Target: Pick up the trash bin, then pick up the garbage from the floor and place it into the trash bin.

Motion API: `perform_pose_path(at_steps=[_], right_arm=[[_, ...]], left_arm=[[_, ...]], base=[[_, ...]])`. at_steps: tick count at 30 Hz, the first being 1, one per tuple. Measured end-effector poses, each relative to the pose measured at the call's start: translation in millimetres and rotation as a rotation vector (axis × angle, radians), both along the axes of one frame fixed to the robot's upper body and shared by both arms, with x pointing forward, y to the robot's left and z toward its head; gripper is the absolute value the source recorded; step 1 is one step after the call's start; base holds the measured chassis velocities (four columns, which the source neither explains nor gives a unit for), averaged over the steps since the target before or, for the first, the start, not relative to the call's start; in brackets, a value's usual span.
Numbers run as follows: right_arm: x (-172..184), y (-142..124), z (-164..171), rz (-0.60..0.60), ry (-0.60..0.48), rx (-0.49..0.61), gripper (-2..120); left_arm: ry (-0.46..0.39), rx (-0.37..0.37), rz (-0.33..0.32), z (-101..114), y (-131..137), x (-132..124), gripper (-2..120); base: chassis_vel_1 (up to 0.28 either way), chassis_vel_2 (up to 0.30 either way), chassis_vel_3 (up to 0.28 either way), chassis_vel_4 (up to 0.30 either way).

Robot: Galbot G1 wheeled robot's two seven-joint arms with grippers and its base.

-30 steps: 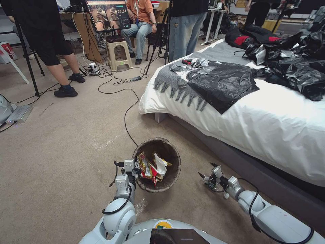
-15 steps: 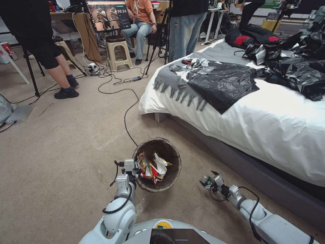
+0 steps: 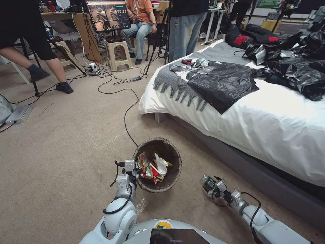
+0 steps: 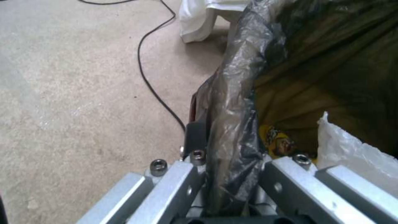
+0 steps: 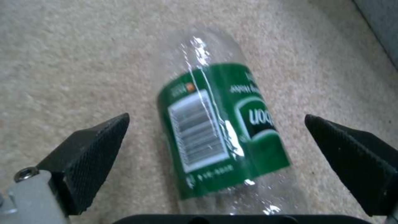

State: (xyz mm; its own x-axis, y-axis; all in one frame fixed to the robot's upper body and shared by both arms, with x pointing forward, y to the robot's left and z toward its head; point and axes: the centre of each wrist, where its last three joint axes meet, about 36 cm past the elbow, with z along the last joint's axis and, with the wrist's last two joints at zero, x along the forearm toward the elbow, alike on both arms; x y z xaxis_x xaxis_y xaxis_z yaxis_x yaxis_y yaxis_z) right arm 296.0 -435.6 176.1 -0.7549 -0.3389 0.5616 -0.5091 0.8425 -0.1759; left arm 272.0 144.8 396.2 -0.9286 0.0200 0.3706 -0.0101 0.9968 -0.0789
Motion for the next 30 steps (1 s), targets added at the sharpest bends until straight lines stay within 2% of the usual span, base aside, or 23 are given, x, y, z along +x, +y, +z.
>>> perform_pose_path(at_steps=[13, 27, 29, 30], right_arm=[[10, -9, -14, -0.024, -0.001, -0.026, 100], [19, -2, -23, -0.018, -0.002, -0.030, 100], [21, 0, -25, -0.014, -0.005, -0.030, 92], [21, 0, -25, -0.014, -0.005, -0.030, 92]], left_arm=[[-0.003, -0.001, 0.002, 1, 0, -1, 0], [-0.008, -0.001, 0.006, 2, 1, 1, 0], [-0.009, 0.000, 0.006, 2, 1, 1, 0], [-0.009, 0.000, 0.006, 2, 1, 1, 0]], base=[[0.000, 0.000, 0.000, 0.000], [0.000, 0.000, 0.000, 0.000], [0.000, 0.000, 0.000, 0.000], [0.000, 0.000, 0.000, 0.000]])
